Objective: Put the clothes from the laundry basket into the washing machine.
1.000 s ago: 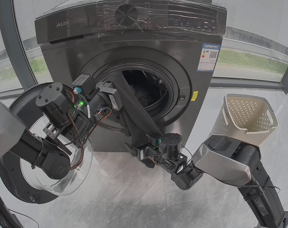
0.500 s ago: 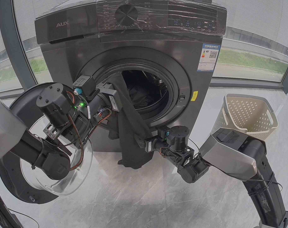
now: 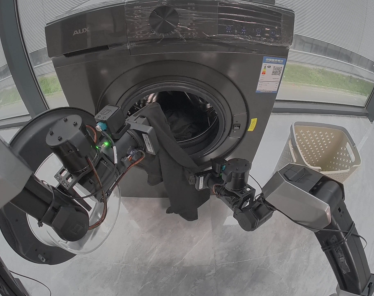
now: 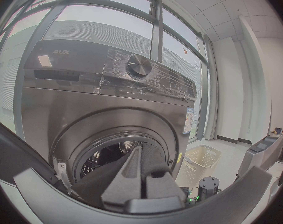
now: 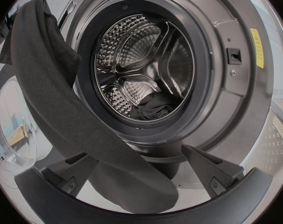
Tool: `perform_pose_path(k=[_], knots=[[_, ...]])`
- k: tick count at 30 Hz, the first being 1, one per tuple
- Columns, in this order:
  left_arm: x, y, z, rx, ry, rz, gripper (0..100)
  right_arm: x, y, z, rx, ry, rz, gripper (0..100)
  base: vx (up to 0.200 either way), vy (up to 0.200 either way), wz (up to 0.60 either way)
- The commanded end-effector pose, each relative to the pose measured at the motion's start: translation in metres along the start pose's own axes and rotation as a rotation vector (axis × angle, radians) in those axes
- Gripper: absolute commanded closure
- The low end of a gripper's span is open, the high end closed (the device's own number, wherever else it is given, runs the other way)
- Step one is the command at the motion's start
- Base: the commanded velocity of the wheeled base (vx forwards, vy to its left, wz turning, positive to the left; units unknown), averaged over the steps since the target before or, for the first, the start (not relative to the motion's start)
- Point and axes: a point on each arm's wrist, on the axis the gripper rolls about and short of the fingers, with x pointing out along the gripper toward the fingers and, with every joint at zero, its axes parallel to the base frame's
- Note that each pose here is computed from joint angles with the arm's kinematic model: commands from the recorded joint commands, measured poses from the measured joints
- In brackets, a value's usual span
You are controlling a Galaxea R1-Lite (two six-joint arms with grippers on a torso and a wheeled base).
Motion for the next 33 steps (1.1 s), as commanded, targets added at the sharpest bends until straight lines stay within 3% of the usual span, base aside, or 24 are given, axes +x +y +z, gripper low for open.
perform_pose_path(k=[1, 4, 17, 21, 28, 29, 33], knots=[[-0.004, -0.001, 0.004, -0.002, -0.002, -0.005, 100, 0.0, 0.0, -0.001, 0.0, 0.001, -0.004, 0, 0.0, 0.0, 0.0], [-0.009, 0.0, 0.007, 0.0, 0.01, -0.002, 100, 0.001, -0.008, 0.001, 0.009, -0.007, -0.074, 0, 0.0, 0.0, 0.0], [-0.026, 0.004, 0.006, 0.011, 0.07, 0.004, 100, -0.011, -0.037, 0.026, 0.013, -0.021, -0.141, 0, 0.0, 0.0, 0.0], [-0.038, 0.001, 0.007, 0.013, 0.109, -0.013, 100, -0.011, -0.052, 0.024, 0.008, -0.012, -0.171, 0, 0.0, 0.0, 0.0], [-0.047, -0.008, 0.01, 0.005, 0.134, -0.053, 100, -0.008, -0.048, 0.02, 0.008, -0.013, -0.157, 0, 0.0, 0.0, 0.0], [-0.05, -0.016, 0.009, 0.001, 0.159, -0.085, 100, -0.004, -0.044, 0.017, 0.007, -0.013, -0.147, 0, 0.0, 0.0, 0.0], [-0.049, -0.025, 0.007, -0.003, 0.181, -0.111, 100, -0.002, -0.032, 0.011, 0.005, 0.004, -0.122, 0, 0.0, 0.0, 0.0]])
